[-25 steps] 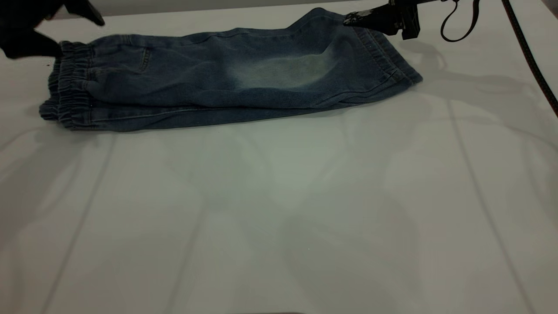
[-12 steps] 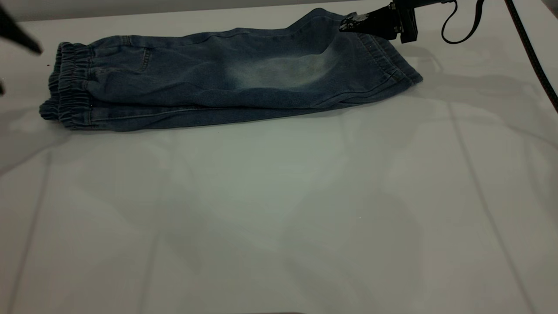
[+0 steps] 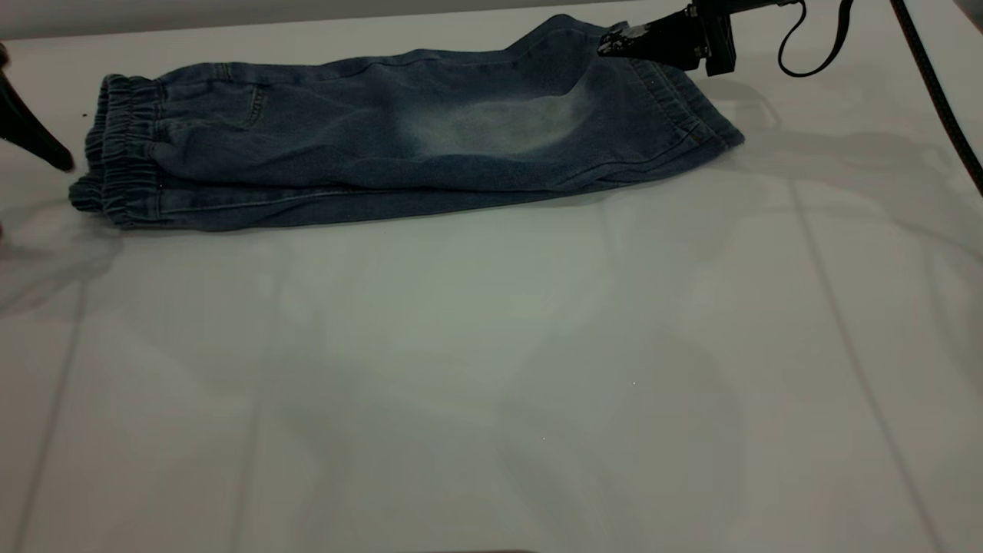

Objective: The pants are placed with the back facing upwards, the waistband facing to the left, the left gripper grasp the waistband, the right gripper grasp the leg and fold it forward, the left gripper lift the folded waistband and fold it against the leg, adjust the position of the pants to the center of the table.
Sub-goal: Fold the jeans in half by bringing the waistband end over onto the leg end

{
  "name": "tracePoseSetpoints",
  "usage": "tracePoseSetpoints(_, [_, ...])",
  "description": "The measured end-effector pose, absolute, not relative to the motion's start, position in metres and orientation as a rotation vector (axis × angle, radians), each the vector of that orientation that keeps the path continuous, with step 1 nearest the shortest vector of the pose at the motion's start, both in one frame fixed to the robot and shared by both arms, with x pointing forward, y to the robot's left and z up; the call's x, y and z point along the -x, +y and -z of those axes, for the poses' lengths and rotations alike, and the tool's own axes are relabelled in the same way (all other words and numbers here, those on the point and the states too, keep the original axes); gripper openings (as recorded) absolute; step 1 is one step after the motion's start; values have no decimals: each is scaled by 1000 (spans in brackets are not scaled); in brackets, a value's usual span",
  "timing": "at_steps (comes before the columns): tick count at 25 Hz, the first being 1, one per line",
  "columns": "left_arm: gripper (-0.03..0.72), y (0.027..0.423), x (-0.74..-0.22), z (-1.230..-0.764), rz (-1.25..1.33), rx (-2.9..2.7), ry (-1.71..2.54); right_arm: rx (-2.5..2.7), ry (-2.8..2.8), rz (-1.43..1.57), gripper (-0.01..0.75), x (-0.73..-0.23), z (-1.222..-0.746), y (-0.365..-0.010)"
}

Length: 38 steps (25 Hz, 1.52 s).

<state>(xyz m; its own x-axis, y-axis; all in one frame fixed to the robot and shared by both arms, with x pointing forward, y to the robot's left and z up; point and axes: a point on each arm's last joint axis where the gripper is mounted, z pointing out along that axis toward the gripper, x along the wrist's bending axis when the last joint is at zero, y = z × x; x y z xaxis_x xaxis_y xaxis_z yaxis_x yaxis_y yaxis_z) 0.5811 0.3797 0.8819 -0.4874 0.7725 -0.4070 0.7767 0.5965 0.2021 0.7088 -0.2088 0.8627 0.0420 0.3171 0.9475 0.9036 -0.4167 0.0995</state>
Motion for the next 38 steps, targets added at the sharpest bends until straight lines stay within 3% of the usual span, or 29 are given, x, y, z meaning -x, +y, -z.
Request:
tracePoseSetpoints(11, [589,355,-597,-860,-48,-1167,2359,1773,-1250,1375,539,-708,-862,-209])
tracePoseSetpoints(28, [582,357,-600,-834,-39,-1055,2447,1772,-1253,1373,539,-708,-862,-209])
tracePoseSetpoints(35, [488,359,-602,-832,-78,-1024,2460,1767,-1269,1372,539,-707,-862,-205])
tracePoseSetpoints(38, [366,360,-602,-831,-91,-1006,2466,1742,-1328,1343,539,-703,-860,-194])
